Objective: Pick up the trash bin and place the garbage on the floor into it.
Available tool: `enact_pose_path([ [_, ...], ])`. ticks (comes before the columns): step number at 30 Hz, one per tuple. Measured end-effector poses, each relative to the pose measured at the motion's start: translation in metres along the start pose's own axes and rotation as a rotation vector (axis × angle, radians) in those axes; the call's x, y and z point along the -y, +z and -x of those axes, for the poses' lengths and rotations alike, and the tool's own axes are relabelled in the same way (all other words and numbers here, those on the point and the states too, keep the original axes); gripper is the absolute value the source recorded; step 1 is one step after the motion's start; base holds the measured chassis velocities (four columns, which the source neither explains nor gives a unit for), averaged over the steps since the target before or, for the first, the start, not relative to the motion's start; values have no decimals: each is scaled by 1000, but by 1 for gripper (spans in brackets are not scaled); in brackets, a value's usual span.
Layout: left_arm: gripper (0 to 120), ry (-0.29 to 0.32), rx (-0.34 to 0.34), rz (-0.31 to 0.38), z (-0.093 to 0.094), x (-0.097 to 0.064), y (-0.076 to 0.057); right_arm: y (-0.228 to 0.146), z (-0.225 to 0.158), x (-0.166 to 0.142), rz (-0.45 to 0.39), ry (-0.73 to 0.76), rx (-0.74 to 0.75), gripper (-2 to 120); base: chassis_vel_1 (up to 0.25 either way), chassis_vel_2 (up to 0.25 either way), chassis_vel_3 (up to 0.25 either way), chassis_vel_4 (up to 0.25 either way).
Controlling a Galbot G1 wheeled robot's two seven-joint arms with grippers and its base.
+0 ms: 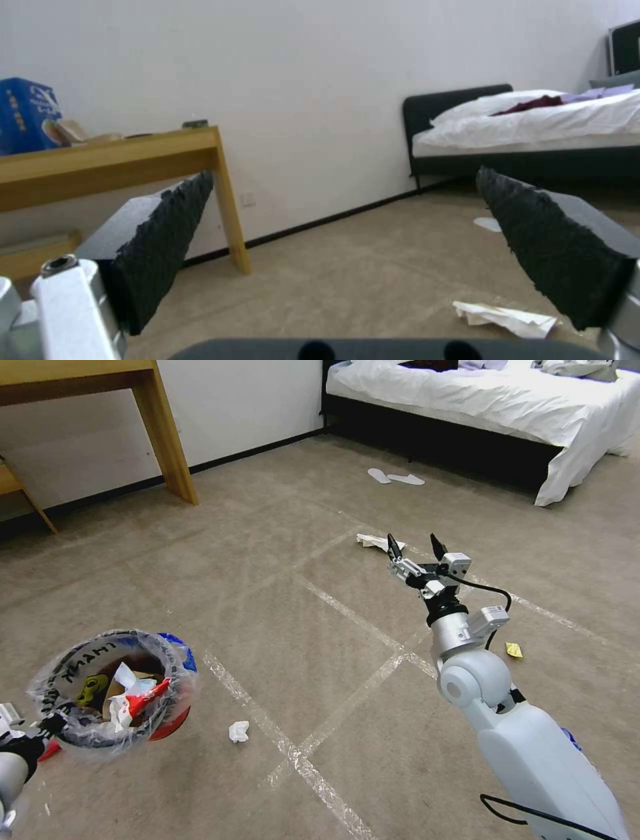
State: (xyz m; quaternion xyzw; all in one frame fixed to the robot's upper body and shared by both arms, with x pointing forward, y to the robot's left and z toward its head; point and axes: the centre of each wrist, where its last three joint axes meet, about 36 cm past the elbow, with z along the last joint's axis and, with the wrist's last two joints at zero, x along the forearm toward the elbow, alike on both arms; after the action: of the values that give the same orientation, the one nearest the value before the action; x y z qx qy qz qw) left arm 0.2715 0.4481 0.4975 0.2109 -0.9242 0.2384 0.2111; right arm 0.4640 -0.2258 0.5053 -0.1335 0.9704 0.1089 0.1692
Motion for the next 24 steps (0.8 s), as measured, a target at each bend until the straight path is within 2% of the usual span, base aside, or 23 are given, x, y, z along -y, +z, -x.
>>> enact_pose_path([
  [24,0,-1,8,-8,-4,0,0,5,2,-3,5,-2,-6,100,0,0,0,0],
])
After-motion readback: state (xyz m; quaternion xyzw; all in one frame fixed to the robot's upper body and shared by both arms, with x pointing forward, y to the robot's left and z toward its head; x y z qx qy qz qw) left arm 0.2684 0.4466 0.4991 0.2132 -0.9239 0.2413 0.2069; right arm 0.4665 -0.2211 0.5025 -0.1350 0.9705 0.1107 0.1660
